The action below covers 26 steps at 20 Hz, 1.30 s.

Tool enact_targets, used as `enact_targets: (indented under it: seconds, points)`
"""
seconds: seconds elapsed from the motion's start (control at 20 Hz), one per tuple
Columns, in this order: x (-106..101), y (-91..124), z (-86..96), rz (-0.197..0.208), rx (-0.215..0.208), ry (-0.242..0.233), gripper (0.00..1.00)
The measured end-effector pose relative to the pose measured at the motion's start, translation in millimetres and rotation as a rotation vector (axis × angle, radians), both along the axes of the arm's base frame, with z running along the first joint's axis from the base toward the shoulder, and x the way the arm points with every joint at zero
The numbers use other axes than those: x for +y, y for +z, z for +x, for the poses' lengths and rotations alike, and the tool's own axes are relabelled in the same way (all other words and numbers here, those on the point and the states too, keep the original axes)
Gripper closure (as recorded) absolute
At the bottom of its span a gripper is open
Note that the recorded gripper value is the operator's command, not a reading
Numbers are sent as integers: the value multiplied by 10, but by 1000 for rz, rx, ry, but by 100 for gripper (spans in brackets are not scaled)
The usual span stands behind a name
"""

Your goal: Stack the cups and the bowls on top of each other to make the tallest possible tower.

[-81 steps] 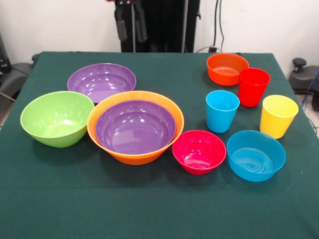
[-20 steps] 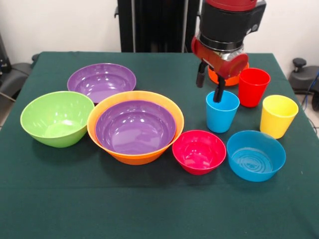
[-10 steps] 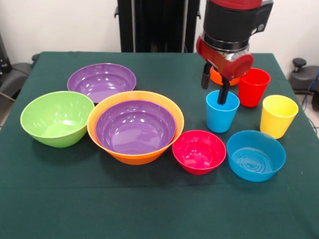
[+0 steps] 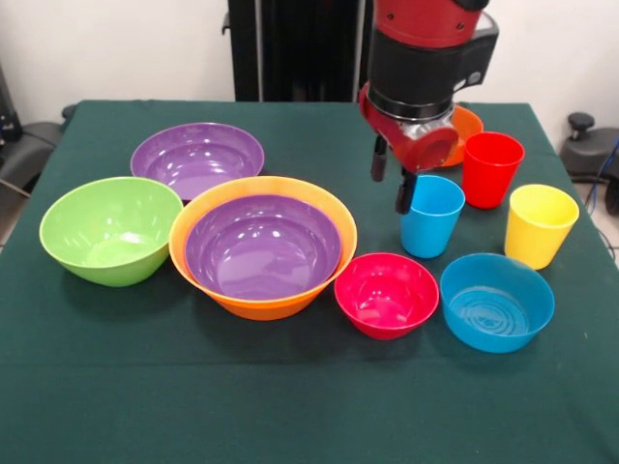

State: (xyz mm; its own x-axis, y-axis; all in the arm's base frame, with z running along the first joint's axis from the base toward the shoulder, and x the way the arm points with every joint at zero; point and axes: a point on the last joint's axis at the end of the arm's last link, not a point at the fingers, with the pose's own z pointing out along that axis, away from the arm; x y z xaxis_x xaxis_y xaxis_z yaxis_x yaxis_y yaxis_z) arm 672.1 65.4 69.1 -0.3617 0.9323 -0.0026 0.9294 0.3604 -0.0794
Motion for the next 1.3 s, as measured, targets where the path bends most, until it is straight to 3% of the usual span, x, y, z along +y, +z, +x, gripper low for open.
enact_targets:
  seconds: [0.55,1.1,1.3]
  points:
    - [-34,-129,-20,16,22,-71,0]
    - [52,-143,144,28,-68,-122,0]
    - [98,-190,155,29,-77,-132,0]
